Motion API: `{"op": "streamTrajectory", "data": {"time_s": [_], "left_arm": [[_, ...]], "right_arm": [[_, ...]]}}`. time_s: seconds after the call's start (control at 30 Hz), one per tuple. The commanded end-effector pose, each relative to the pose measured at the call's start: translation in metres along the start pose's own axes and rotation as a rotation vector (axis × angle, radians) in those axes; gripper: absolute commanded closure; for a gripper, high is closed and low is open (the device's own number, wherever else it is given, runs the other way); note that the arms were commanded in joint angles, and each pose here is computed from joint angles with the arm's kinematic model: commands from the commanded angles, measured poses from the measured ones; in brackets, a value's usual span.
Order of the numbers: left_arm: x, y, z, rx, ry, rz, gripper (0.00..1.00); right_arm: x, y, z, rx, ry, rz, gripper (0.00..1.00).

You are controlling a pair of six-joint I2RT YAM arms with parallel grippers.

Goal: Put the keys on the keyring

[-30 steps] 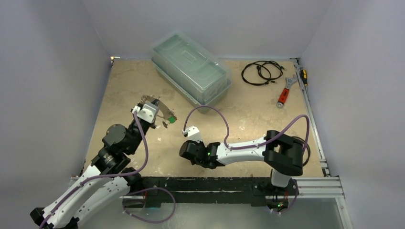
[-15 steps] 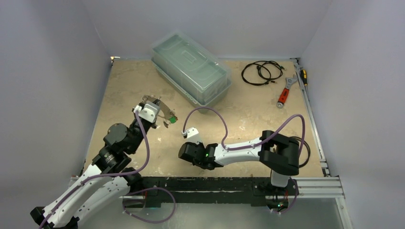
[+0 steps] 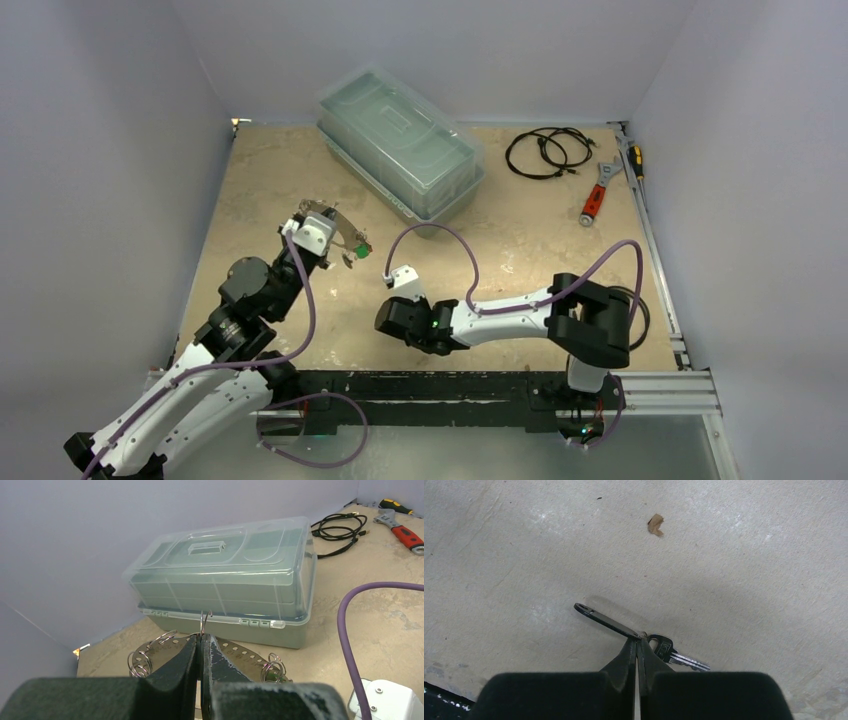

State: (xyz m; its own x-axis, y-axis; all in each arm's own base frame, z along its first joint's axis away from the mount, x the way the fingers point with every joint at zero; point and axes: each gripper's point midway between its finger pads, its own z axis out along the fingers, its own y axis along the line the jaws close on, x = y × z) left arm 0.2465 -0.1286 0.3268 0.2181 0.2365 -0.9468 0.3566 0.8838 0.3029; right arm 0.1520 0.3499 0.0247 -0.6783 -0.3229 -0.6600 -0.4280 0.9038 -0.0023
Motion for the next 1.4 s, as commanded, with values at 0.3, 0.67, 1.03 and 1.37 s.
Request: {"op": "streamTrajectory", "data": {"time_s": [0.3,0.67,1.03,1.37], "left_arm": [[-0.015,0.005,0.004,-0.020,-0.056,-0.028,1.00],[-0.017,-0.003,0.005,0.024,-0.066,-0.017,1.00],[-0.015,-0.005,0.006,0.032,-0.056,-0.010,1.00],[-0.014,-0.005,0.006,0.035,-0.053,-0.008,1.00]], "right_arm": [[-0.027,-0.010,-0.034,-0.062,-0.115,-0.031,1.00],[-0.050,0.010,-0.059,-0.358,-0.140,-0.097,1.00],[-0.045,0.001,-0.011,-0.277,0.009,-0.143,1.00],[-0.034,0.007,0.012,-0.283,0.054,-0.181,1.00]]}}
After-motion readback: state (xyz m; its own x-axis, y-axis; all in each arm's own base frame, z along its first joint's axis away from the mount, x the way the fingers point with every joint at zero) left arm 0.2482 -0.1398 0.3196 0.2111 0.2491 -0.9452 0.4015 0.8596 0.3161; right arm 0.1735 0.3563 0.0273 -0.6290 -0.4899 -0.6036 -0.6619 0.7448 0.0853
